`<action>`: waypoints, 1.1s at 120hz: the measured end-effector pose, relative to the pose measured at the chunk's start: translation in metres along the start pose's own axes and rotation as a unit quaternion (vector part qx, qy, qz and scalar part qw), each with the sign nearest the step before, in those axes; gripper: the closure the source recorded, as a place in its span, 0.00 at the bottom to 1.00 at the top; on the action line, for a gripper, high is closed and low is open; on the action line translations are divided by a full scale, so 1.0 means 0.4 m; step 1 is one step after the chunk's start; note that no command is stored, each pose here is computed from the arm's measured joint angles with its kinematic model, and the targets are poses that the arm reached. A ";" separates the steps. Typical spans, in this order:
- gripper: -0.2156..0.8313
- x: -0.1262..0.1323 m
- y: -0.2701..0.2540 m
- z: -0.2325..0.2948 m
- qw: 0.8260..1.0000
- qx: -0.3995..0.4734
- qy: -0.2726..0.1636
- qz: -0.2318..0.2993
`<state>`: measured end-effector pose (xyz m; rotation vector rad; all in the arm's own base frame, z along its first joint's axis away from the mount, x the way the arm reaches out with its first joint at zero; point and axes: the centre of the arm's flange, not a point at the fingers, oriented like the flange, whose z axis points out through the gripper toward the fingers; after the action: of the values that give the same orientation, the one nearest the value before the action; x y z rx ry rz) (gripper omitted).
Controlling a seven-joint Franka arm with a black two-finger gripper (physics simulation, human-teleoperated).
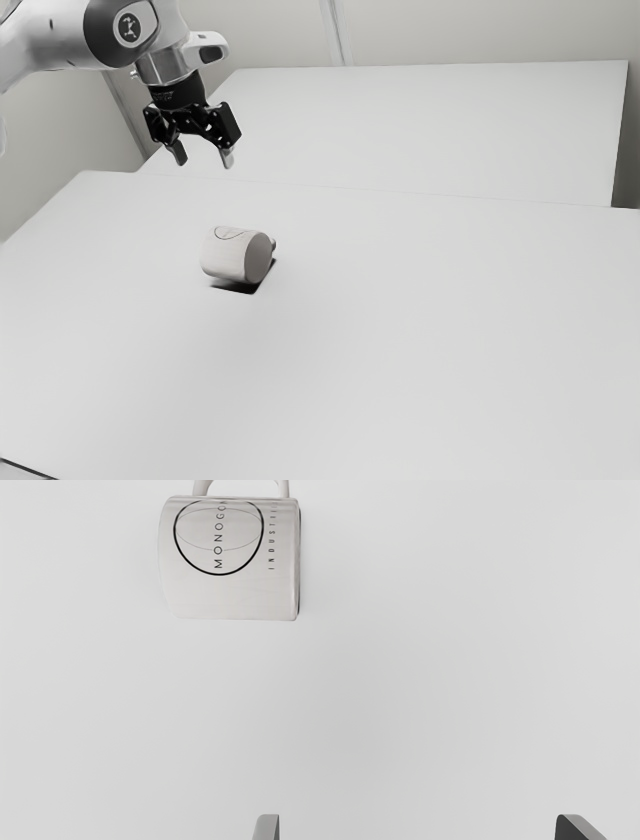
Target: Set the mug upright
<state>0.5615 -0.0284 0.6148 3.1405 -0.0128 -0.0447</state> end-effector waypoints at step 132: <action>0.21 0.128 -0.381 0.240 0.994 -0.095 -0.045 -0.036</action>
<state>0.6112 0.1234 0.5174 2.9458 0.0981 -0.1755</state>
